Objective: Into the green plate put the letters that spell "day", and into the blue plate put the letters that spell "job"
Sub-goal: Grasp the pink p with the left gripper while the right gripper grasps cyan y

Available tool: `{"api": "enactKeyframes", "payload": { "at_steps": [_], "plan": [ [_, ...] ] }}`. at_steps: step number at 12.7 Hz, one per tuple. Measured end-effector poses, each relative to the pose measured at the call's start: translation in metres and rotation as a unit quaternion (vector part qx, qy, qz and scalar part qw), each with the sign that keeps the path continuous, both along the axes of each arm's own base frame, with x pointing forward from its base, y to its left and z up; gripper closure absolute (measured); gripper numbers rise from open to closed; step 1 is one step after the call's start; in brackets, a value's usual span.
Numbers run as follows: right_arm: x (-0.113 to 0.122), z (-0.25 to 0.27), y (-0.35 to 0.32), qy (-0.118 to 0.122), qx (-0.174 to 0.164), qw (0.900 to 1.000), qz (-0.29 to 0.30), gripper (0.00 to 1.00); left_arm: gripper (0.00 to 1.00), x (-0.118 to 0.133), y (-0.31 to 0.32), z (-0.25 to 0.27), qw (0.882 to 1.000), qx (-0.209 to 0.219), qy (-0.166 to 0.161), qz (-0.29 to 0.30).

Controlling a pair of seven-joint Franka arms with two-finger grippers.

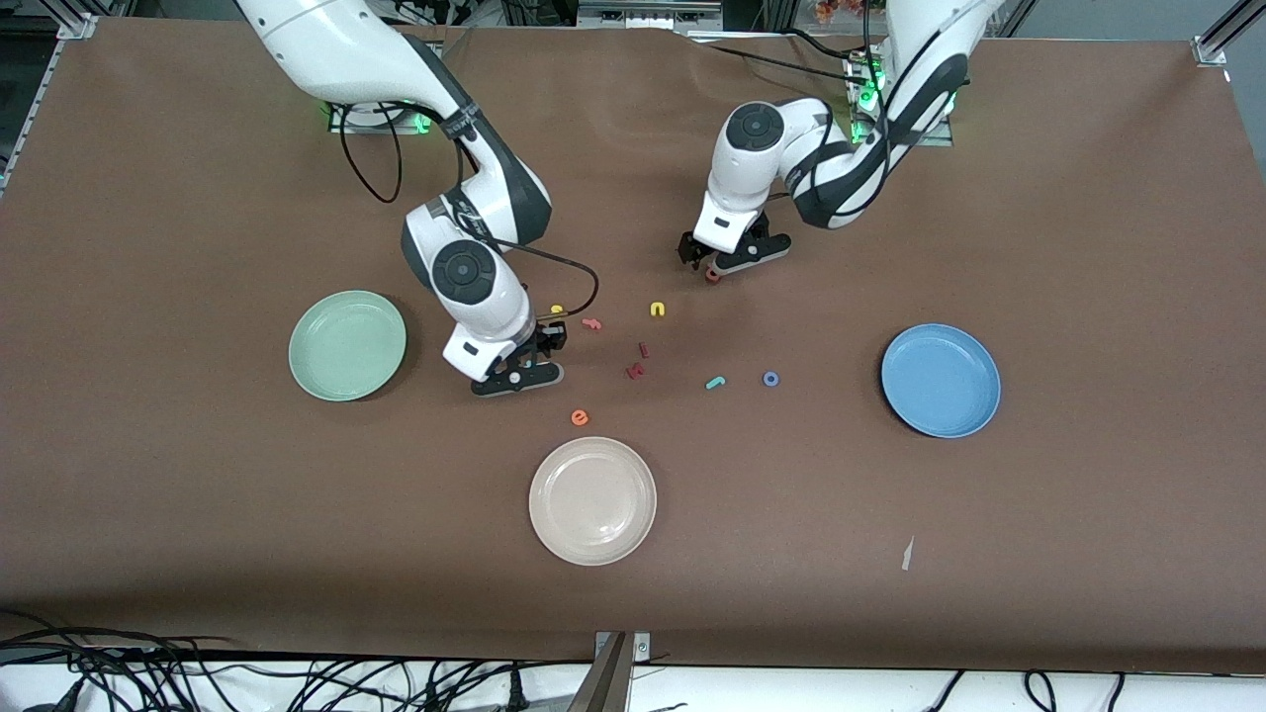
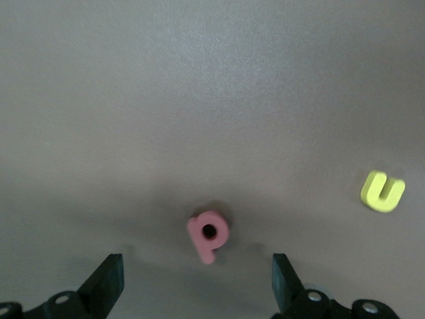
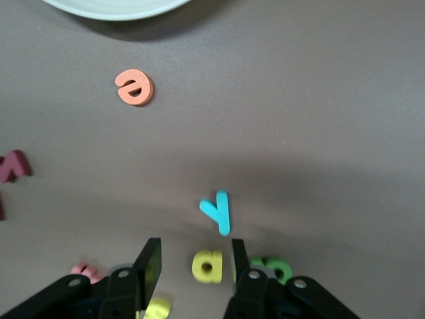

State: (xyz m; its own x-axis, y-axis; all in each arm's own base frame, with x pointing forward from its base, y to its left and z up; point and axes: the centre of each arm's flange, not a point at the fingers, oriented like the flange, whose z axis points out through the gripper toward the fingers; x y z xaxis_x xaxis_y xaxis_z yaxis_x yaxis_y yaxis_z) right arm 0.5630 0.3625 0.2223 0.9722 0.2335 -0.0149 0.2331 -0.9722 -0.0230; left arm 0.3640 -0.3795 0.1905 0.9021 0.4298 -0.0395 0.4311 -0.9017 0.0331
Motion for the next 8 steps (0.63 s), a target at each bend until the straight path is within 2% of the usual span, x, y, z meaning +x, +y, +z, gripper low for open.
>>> {"api": "enactKeyframes", "payload": {
  "at_steps": [2, 4, 6, 7, 8],
  "plan": [
    [0.003, -0.017, 0.0, -0.017, -0.006, 1.0, 0.014, 0.49, 0.01, 0.01, -0.006, -0.008, 1.0, -0.009, 0.011, 0.026],
    [0.003, -0.029, -0.002, -0.021, -0.006, 1.0, 0.017, 0.49, 0.02, 0.016, -0.006, -0.014, 0.999, -0.011, 0.017, 0.039],
    [0.002, -0.043, -0.003, -0.018, -0.007, 1.0, 0.017, 0.49, 0.16, 0.016, -0.007, -0.017, 0.999, -0.012, 0.02, 0.046],
    [0.003, -0.048, -0.003, -0.02, -0.005, 1.0, 0.017, 0.49, 0.17, 0.016, -0.007, -0.018, 0.998, -0.011, 0.022, 0.052],
    [0.004, -0.047, -0.003, -0.023, -0.003, 1.0, 0.018, 0.55, 0.28, 0.016, -0.007, -0.019, 0.998, -0.011, 0.023, 0.057]
  ]
}}
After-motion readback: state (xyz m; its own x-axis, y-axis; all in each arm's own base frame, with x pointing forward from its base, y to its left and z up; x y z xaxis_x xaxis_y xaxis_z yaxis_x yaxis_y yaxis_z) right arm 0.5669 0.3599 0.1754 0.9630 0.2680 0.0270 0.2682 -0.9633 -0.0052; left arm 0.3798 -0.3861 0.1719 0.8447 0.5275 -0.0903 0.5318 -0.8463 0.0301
